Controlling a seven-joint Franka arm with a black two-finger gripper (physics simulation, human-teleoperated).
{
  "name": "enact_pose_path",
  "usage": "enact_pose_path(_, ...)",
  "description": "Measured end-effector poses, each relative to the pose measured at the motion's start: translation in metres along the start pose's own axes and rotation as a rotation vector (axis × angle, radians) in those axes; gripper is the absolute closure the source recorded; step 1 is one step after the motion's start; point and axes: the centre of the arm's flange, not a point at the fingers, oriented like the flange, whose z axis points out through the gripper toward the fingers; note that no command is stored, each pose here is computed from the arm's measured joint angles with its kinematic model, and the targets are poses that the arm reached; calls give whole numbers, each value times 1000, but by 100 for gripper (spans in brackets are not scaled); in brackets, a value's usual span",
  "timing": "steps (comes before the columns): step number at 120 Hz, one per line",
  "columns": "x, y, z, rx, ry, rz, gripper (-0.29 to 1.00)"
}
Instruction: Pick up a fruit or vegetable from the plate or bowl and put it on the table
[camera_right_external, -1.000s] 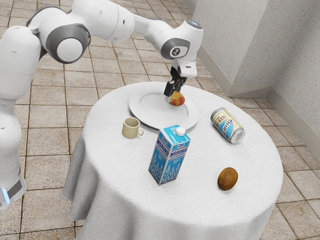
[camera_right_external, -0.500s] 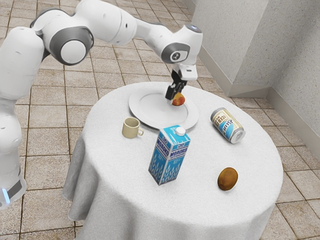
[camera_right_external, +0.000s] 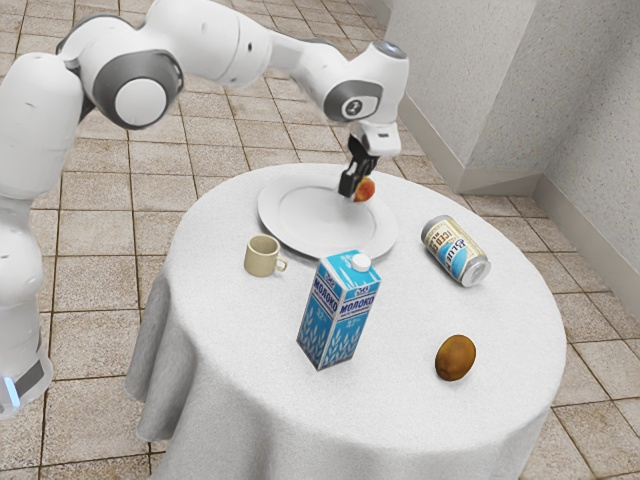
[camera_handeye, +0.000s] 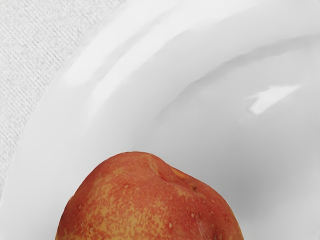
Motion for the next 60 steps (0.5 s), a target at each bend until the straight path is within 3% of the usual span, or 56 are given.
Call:
enact_pose_path(28,36,31,-53,54,34,50,46)
enact_pose_path(47,101,76,-102,125,50,157,45)
enact_pose_path(60,138,105,-110,136,56,210,45)
